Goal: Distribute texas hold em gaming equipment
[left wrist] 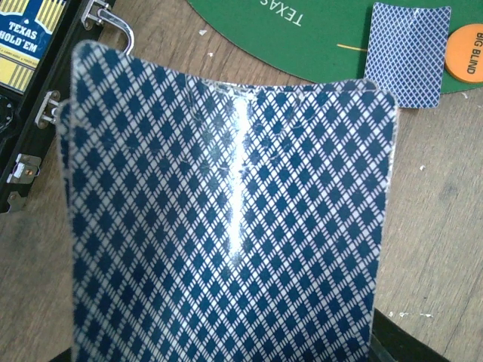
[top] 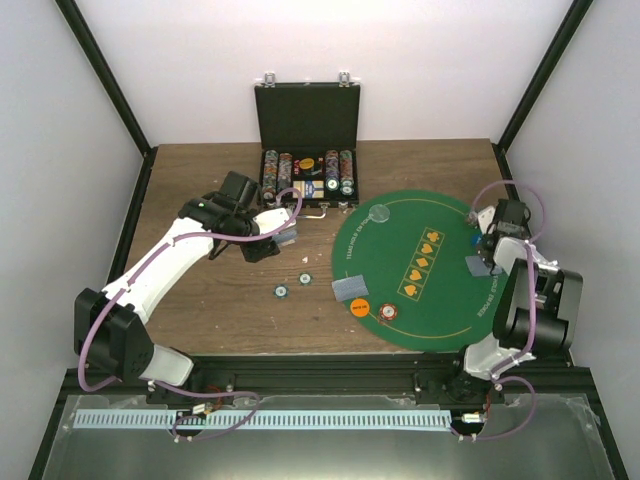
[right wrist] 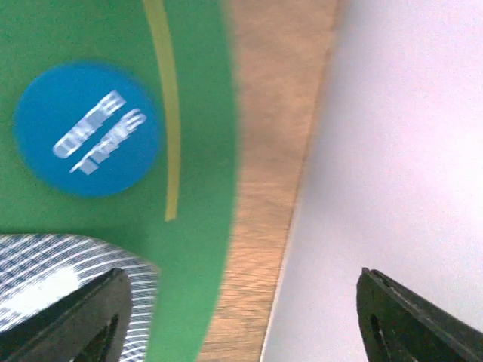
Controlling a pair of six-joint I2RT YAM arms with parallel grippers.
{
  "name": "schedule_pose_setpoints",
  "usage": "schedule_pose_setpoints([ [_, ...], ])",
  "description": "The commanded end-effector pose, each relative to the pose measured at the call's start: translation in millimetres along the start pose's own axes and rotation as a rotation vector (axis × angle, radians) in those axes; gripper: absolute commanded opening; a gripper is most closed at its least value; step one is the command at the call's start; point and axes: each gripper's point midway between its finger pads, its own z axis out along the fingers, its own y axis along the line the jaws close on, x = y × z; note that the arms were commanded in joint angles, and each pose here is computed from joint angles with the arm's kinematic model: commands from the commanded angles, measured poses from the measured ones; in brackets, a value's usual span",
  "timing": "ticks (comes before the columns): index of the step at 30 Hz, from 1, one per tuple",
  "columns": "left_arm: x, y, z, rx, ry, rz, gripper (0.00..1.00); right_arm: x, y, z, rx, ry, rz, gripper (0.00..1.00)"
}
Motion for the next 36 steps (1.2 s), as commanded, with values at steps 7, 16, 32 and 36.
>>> schedule_pose_setpoints([
  [7, -11.1, -0.4, -18.2, -0.012, -0.046, 0.019, 0.5, -91.8, -139.2, -134.2, 0.295, -0.498, 0.397, 1.0],
  [16, -15.1, -3.8, -30.0, 0.0, -0.053, 0.027, 0.5, -179.1, -38.5, -348.2, -0.836, -1.246, 0.387, 1.0],
  [32, -17.6, -5.7, -44.0, -0.006, -0.055, 0.023, 0.5, -234.0, 214.3, -400.2, -1.635, -0.737, 0.178, 0.92],
  [36, -18.3, -5.4, -43.8, -0.005, -0.056, 0.019, 0.49, -249.2, 251.1, -408.6, -1.675, -0.687, 0.094, 0.93],
])
